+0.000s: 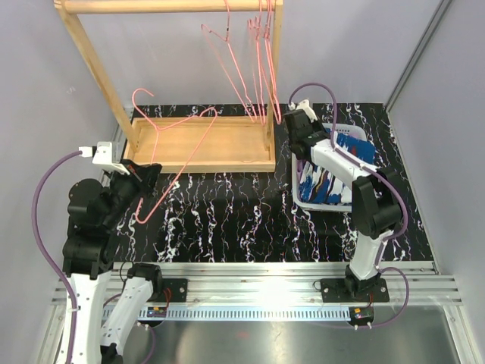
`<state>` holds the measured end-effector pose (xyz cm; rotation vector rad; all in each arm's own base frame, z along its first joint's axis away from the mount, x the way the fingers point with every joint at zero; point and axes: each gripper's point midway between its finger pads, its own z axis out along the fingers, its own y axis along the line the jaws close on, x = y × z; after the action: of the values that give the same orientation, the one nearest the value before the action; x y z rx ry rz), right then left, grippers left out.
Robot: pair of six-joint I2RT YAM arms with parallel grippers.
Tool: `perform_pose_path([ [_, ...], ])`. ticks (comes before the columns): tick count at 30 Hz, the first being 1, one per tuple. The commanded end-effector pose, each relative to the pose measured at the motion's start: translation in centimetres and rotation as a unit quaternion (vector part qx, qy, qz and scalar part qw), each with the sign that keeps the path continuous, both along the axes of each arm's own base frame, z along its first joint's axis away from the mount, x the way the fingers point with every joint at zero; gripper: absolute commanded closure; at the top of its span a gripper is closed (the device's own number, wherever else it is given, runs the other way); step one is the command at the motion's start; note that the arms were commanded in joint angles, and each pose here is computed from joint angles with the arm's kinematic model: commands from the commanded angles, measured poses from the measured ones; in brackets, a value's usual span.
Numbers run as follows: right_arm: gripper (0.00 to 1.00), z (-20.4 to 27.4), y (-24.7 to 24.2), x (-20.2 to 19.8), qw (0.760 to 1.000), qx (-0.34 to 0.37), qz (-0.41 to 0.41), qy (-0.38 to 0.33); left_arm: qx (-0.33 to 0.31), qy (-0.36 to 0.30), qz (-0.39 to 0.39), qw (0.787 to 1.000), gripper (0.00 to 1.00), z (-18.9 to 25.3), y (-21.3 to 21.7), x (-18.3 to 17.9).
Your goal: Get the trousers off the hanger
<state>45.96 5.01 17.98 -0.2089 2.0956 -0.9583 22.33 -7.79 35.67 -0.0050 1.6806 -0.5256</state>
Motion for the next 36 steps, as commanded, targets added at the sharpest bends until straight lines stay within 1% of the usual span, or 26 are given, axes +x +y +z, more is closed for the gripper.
perform_pose_path([
  [1,0.94,0.6,0.7,1.7,0.997,0.065,-0.01,-0.042,0.007,-0.03,0.014,0.999,1.0,1.9,0.5,-0.1],
  [2,0.91,0.3,0.9,1.6,0.996,0.08,-0.007,-0.041,0.008,-0.03,0.016,0.999,1.0,2.0,0.6,-0.1],
  [4,0.83,0.5,2.0,1.3,0.988,0.144,0.013,-0.051,0.008,-0.034,0.022,0.999,1.0,2.5,0.8,-0.3],
  [5,0.73,0.1,1.7,1.2,0.985,0.167,0.017,-0.048,0.009,-0.032,0.022,0.999,1.0,2.5,0.9,-0.3],
  [6,0.63,0.8,2.8,1.2,0.973,0.218,0.038,-0.056,0.009,-0.035,0.024,0.999,1.0,2.9,1.0,-0.5],
  [7,0.54,0.9,3.2,1.2,0.966,0.247,0.051,-0.051,0.009,-0.036,0.027,0.999,1.0,3.0,1.0,-0.5],
  [8,0.42,0.7,2.6,1.3,0.959,0.274,0.053,-0.045,0.01,-0.033,0.027,0.999,1.0,3.1,1.1,-0.6],
  [9,0.3,0.9,4.0,1.1,0.943,0.321,0.08,-0.028,0.01,-0.036,0.029,0.999,1.0,3.6,1.2,-0.9],
  [10,0.21,0.9,4.1,1.1,0.936,0.341,0.084,-0.023,0.01,-0.043,0.03,0.999,1.0,4.1,1.2,-1.0],
  [11,0.01,1.3,3.2,1.2,0.929,0.361,0.08,-0.024,0.012,-0.042,0.03,0.999,1.0,4.2,1.2,-1.2],
  [12,0.01,2.2,4.2,0.9,0.912,0.397,0.103,-0.02,0.013,-0.043,0.03,0.999,1.0,4.4,1.3,-1.3],
  [13,0.0,2.8,4.3,0.6,0.904,0.413,0.113,-0.021,0.014,-0.051,0.034,0.998,1.0,5.1,1.5,-1.6],
  [14,0.01,3.3,4.6,0.3,0.895,0.427,0.126,-0.02,0.019,-0.046,0.035,0.998,1.0,5.0,1.5,-1.6],
  [15,0.01,5.0,4.9,-0.3,0.882,0.449,0.142,-0.031,0.02,-0.046,0.038,0.998,1.0,5.2,1.6,-1.6],
  [17,0.01,6.5,5.2,-1.2,0.866,0.473,0.159,-0.037,0.025,-0.048,0.046,0.997,1.0,5.7,2.0,-1.8],
  [18,0.01,8.0,5.0,-2.1,0.849,0.499,0.17,-0.047,0.028,-0.042,0.049,0.997,1.0,5.6,2.1,-1.6],
  [21,0.01,10.0,5.6,-4.0,0.81,0.548,0.204,-0.048,0.04,-0.039,0.068,0.996,1.0,6.2,2.9,-1.7],
  [23,0.0,10.0,4.8,-3.6,0.821,0.537,0.187,-0.052,0.042,-0.041,0.075,0.995,1.0,6.5,3.2,-1.8],
  [26,0.0,8.1,1.7,-3.1,0.85,0.512,0.106,-0.062,0.033,-0.043,0.074,0.996,1.0,6.9,3.1,-1.9],
  [28,0.0,5.6,-0.4,-2.7,0.868,0.49,0.049,-0.072,0.029,-0.048,0.073,0.996,1.0,7.4,3.0,-2.1],
  [29,0.01,4.4,-1.0,-2.5,0.874,0.48,0.03,-0.068,0.029,-0.047,0.073,0.996,1.0,7.5,3.0,-2.0],
  [30,0.0,2.0,-1.5,-2.0,0.882,0.469,0.012,-0.047,0.03,-0.046,0.072,0.996,1.0,7.5,3.0,-2.0],
  [32,0.0,-0.5,-1.5,-1.3,0.886,0.464,-0.003,-0.02,0.032,-0.042,0.074,0.996,1.0,7.7,3.0,-1.9],
  [33,0.0,-3.3,-1.1,-0.8,0.886,0.463,-0.006,0.011,0.033,-0.04,0.074,0.996,1.0,7.7,3.0,-1.8],
  [35,0.01,-5.9,-1.0,0.1,0.886,0.463,-0.015,0.026,0.034,-0.044,0.077,0.996,1.0,8.2,3.2,-2.1],
  [36,0.01,-8.8,-1.0,0.4,0.885,0.462,-0.028,0.051,0.035,-0.047,0.078,0.995,1.0,8.5,3.2,-2.1],
])
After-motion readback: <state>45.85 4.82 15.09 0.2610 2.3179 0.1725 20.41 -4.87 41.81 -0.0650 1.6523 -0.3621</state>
